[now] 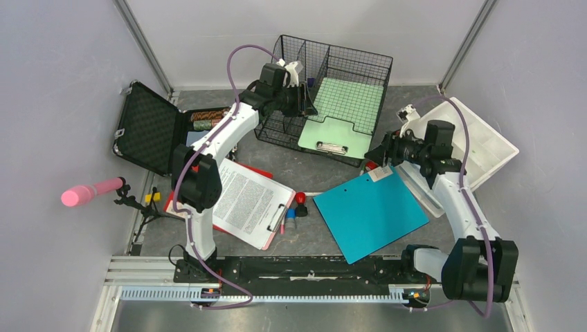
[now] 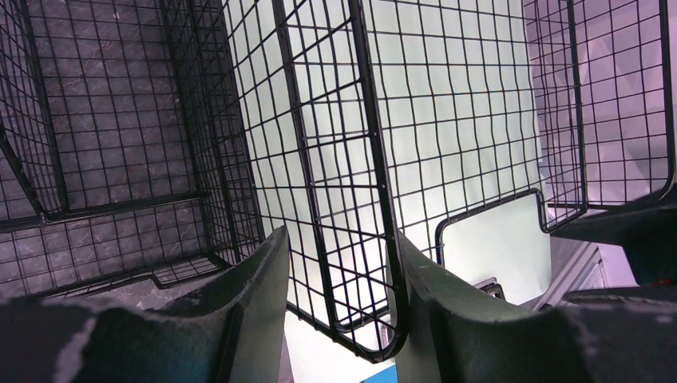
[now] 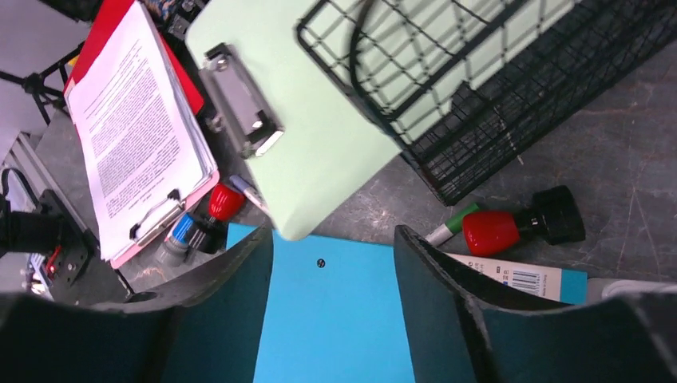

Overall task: Organize the desk
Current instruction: Place the folder in the storage box.

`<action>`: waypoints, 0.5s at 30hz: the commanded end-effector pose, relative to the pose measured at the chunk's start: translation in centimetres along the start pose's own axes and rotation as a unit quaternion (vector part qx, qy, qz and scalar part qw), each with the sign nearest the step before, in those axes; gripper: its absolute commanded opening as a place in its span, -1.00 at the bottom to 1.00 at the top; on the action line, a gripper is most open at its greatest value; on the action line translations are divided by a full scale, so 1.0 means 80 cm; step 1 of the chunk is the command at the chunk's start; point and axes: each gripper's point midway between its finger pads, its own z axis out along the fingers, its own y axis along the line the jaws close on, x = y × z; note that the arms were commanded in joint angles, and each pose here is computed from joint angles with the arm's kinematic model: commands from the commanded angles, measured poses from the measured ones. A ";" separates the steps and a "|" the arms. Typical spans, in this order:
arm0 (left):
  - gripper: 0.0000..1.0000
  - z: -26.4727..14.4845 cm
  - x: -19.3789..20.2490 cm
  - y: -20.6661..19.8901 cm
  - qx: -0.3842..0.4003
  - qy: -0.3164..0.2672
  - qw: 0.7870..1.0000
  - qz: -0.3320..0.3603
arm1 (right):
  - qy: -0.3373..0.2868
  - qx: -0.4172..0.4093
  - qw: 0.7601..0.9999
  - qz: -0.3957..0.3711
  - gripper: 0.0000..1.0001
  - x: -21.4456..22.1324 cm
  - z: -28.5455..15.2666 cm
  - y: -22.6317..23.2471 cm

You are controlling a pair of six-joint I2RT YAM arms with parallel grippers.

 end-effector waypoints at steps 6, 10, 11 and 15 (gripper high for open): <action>-0.96 0.009 0.035 -0.011 0.012 0.058 0.998 -0.005 | 0.023 -0.045 0.977 -0.208 -0.09 -0.018 -0.008 0.069; -0.96 0.009 0.034 -0.012 0.017 0.058 0.998 -0.007 | 0.049 -0.053 0.963 -0.261 -0.17 -0.006 0.013 0.096; -0.96 0.009 0.034 -0.013 0.018 0.058 0.998 -0.007 | 0.056 -0.059 0.959 -0.270 -0.17 -0.003 0.020 0.105; -0.96 0.008 0.031 -0.012 0.019 0.057 0.998 -0.007 | 0.080 -0.068 0.948 -0.299 -0.19 0.010 0.042 0.120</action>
